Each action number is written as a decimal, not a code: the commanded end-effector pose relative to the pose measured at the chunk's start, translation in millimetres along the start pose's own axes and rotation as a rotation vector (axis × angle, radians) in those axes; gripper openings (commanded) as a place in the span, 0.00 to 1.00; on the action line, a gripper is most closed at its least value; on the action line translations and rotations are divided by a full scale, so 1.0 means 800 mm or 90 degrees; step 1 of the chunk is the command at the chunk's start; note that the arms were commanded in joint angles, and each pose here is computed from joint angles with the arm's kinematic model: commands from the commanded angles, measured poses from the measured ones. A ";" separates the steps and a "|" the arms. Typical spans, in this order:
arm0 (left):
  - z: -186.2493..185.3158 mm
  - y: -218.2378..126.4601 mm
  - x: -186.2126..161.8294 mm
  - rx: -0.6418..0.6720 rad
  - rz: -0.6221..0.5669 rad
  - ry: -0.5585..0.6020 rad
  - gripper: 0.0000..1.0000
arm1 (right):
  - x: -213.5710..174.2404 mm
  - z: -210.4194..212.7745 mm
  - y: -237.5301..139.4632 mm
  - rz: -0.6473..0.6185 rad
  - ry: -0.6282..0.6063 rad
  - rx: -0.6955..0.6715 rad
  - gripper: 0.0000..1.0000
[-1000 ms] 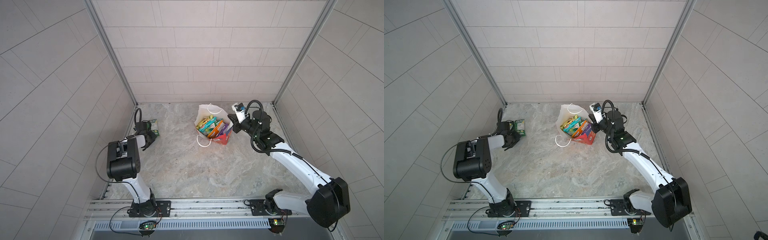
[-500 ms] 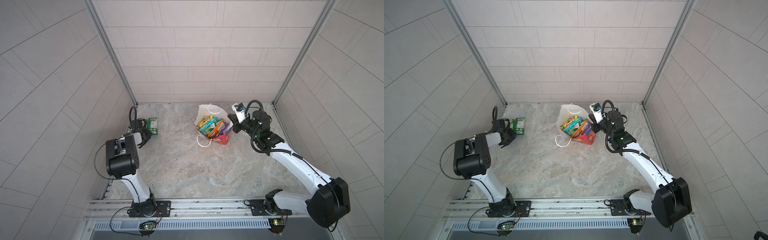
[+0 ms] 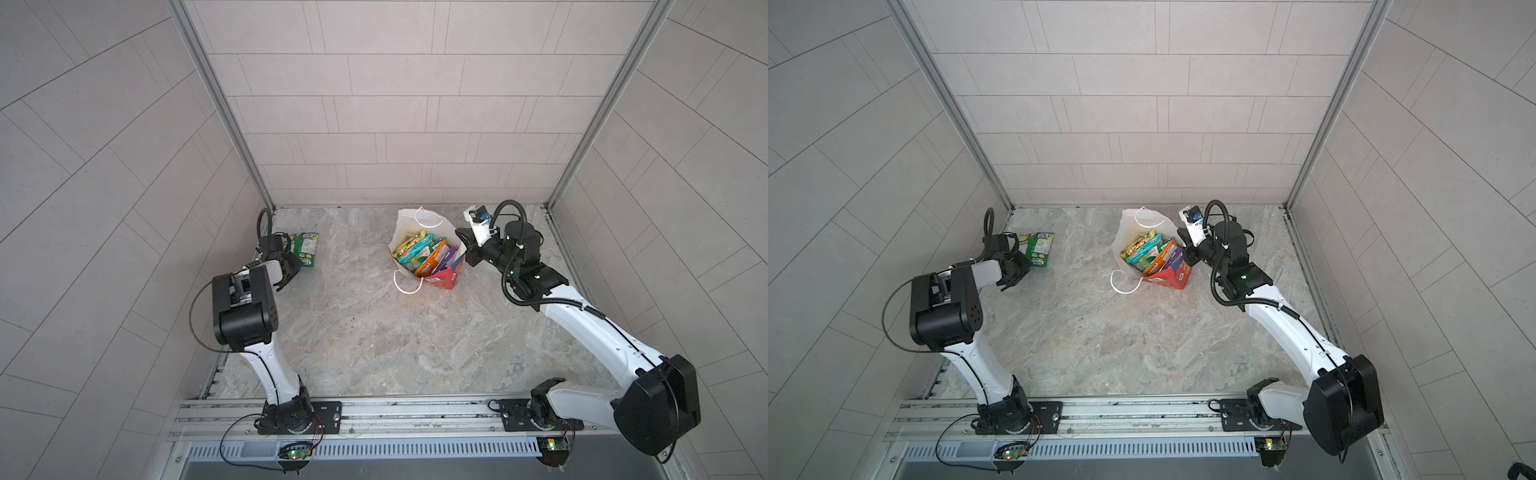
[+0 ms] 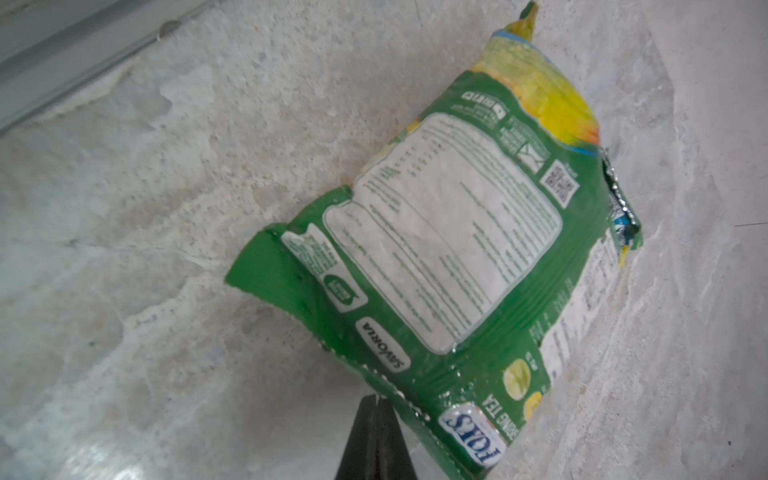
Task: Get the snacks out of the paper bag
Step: 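Open the left gripper to release the green packet and lift away, then move the left gripper back into the bag while the right gripper holds the rim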
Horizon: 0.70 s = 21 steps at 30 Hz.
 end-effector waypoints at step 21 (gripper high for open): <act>-0.158 -0.352 -0.099 -0.493 -0.144 0.347 0.44 | 0.016 0.088 -0.009 0.027 -0.133 0.135 0.00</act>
Point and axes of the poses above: each gripper's point midway between its finger pads, its own y axis out along the fingers, its own z axis along the line the jaws close on, x = y × z, the point moved 10 cm from there along -y, back along the fingers, and after that the axes turned 2 degrees about -y, right-handed, at the moved point
